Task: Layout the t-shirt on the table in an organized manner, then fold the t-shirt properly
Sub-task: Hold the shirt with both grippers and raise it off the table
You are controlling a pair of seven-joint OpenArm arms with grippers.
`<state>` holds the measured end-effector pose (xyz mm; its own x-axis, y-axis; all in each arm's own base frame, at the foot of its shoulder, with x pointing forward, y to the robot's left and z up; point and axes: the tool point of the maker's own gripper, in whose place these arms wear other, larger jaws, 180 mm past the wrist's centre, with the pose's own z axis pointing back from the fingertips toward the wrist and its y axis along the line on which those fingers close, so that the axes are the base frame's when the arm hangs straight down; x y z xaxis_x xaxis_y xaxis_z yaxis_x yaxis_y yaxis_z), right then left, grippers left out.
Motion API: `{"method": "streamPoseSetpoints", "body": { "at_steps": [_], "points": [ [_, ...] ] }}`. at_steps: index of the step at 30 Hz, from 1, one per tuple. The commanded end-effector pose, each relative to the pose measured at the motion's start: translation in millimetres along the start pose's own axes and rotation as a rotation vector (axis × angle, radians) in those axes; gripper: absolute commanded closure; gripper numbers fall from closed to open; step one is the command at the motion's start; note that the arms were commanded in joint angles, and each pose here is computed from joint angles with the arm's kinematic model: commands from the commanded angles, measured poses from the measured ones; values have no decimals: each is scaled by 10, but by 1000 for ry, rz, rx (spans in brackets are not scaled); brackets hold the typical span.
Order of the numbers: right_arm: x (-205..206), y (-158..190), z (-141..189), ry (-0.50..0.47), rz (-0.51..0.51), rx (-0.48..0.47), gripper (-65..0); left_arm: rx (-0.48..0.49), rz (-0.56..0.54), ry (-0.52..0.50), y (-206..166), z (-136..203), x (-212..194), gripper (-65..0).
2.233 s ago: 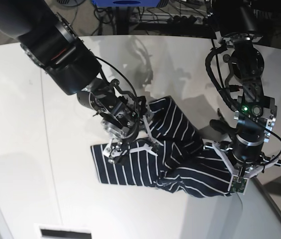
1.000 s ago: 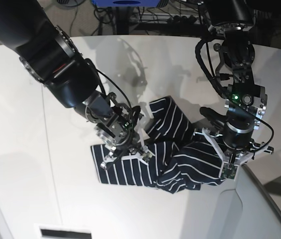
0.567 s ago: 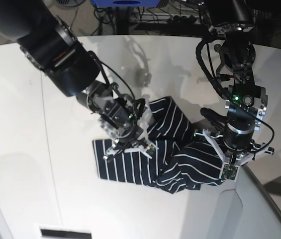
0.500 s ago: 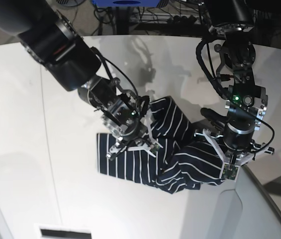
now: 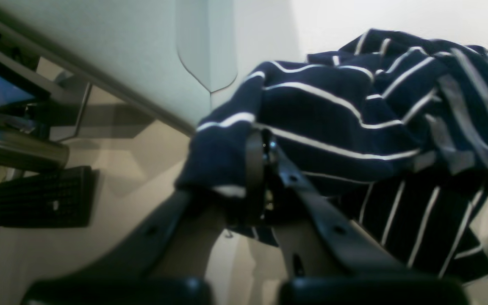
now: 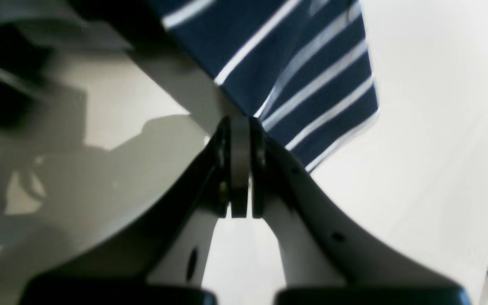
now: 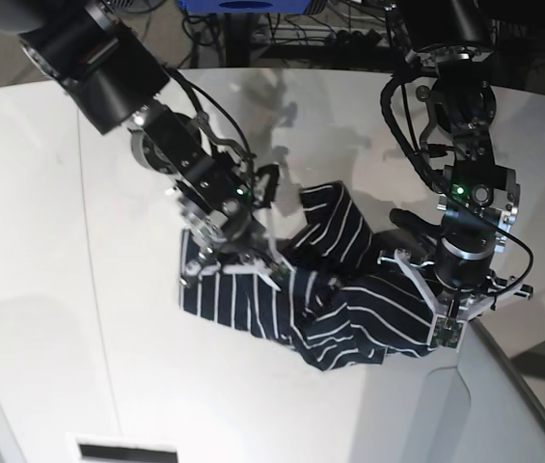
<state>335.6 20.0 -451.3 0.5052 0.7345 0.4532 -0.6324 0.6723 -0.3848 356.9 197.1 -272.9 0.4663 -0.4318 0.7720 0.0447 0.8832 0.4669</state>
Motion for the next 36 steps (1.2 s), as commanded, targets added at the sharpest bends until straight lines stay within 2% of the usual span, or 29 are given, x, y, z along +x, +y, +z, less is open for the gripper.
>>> {"method": "streamPoseSetpoints", "body": {
  "at_steps": [1,5,8,11,13,16,19,25,29,36],
  "points": [
    [74,-65,40,-21,-14,-15,-2,17,2,-53,56,18,158,0],
    [-225,-25,39,43,-77,-3,-2,12,1,-55,37,18,167,0],
    [-284,-26,34,54,-94,-3,-2,11,3,-54,33,16,164,0],
    [-254,-15,55,56,-98,0,-32,10,4,-54,29,16,164,0],
    [-238,13,112,60,-105,5,-104,10,4,-54,29,16,164,0],
    [-70,77,267,3,-126,15,-257,10,4,-54,29,16,164,0],
    [63,266,351,-39,-65,42,-351,8,3,-53,21,17,161,0],
    [149,633,237,-30,33,95,-366,7,4,-53,17,17,162,0],
    [176,672,94,-38,51,101,-368,7,2,-51,16,19,149,0],
    [148,387,-126,-5,-18,-23,-369,5,2,-46,7,23,130,0]
  ]
}}
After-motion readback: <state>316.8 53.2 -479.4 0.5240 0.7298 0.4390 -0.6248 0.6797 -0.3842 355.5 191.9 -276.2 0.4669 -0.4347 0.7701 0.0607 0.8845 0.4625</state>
